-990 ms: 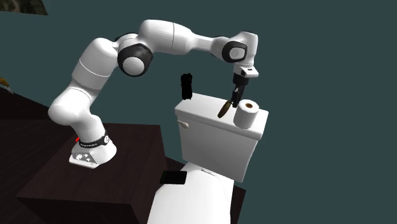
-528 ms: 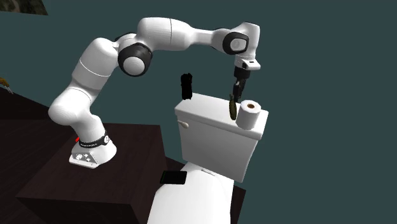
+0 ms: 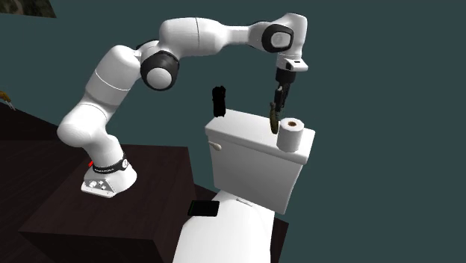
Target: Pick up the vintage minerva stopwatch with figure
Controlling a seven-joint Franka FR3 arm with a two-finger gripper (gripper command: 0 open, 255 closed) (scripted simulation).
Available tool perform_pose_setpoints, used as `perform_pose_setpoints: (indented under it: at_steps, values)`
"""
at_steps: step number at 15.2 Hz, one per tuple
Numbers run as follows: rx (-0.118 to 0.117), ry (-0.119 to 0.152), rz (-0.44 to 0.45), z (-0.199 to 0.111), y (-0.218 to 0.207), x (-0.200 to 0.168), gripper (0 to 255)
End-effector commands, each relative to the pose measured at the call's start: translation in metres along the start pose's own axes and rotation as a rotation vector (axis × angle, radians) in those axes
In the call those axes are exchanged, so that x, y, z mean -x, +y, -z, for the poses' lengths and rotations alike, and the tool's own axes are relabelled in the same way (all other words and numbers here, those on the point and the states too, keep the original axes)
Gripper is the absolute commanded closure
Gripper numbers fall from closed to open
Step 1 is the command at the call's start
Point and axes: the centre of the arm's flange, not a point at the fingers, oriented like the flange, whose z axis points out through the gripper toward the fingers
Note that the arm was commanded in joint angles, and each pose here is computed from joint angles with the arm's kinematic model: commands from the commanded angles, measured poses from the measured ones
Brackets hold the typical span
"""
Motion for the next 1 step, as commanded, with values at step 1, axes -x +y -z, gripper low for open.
perform_pose_setpoints:
  at_steps: [1]
  values:
    - [0.0, 0.0, 0.0, 0.0026, 0.0004, 0.0002, 255]
